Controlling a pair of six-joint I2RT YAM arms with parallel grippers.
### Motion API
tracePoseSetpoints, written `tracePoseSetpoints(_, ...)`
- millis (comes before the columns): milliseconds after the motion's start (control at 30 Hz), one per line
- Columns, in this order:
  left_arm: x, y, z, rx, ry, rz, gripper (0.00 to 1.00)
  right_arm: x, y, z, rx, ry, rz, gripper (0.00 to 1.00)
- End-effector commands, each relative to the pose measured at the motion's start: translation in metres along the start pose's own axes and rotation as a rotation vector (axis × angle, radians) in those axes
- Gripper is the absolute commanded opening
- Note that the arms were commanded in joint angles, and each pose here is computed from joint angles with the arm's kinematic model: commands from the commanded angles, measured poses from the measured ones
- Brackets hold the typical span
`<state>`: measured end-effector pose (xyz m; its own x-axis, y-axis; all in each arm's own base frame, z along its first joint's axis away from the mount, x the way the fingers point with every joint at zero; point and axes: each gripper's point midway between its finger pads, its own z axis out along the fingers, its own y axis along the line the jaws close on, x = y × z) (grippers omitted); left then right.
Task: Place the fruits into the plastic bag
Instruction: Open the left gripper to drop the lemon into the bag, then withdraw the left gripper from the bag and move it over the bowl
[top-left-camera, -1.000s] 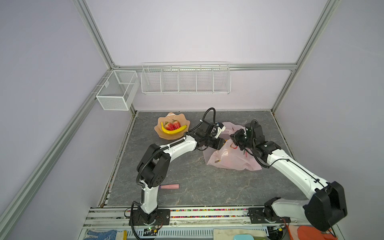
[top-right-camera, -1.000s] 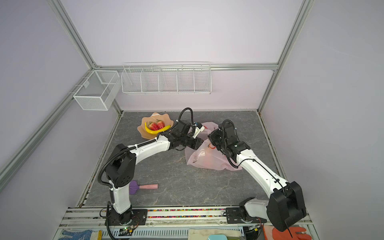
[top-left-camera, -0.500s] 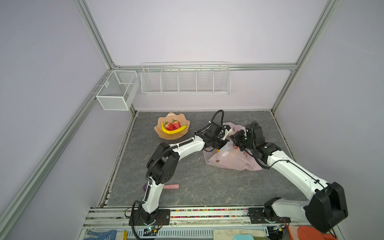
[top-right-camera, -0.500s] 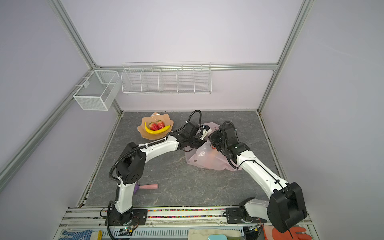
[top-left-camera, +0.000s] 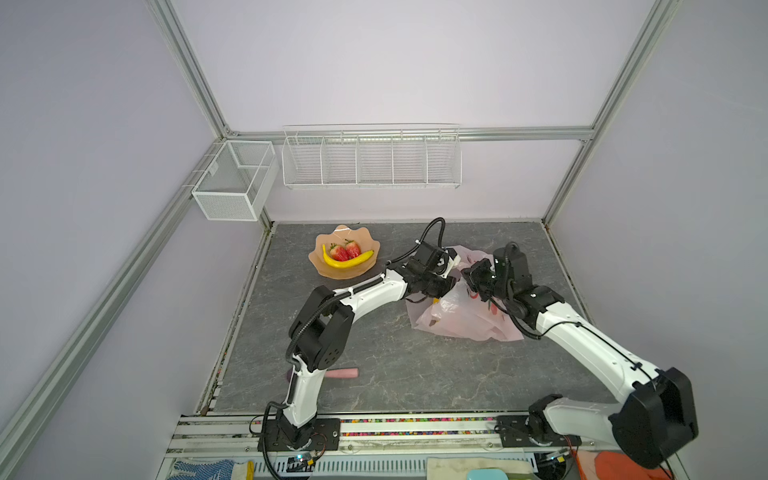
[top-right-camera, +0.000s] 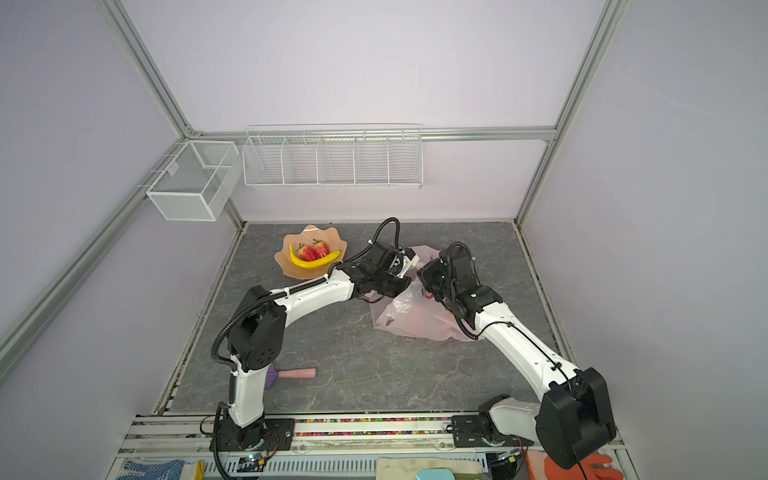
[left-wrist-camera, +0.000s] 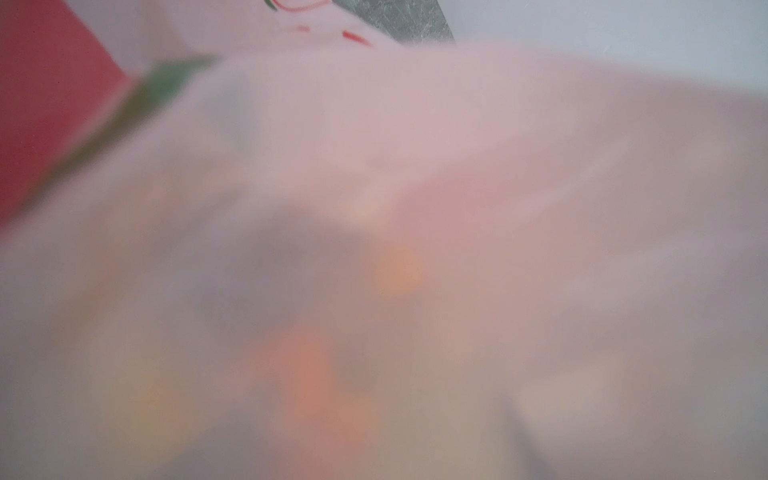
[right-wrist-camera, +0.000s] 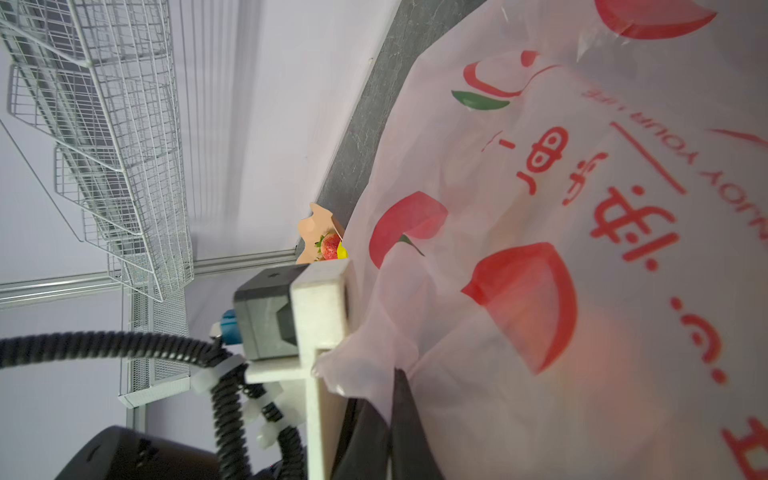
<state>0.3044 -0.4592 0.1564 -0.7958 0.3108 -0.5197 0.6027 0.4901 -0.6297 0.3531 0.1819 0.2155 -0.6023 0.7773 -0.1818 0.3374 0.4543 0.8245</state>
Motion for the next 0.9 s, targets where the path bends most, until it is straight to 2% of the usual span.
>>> tracePoseSetpoints(0,-0.024,-0.011,-0.033,-0.002,-0.087,-0.007,0.85,-0.001,0.000,-0.005,-0.006,-0.002,0.018,0.06)
tracePoseSetpoints(433,-0.032,0.028,-0.097,-0.206,-0.163,-0.073,0.83,-0.003,-0.002,-0.010,0.024,-0.012,-0.007,0.06)
tracePoseSetpoints(767,-0.029,0.077,-0.161,-0.469,-0.285,-0.220,0.86,-0.005,-0.003,-0.011,0.027,-0.018,-0.008,0.06)
tracePoseSetpoints(867,-0.030,0.090,-0.184,-0.545,-0.329,-0.227,0.87,-0.005,-0.002,-0.010,0.027,-0.018,-0.009,0.06)
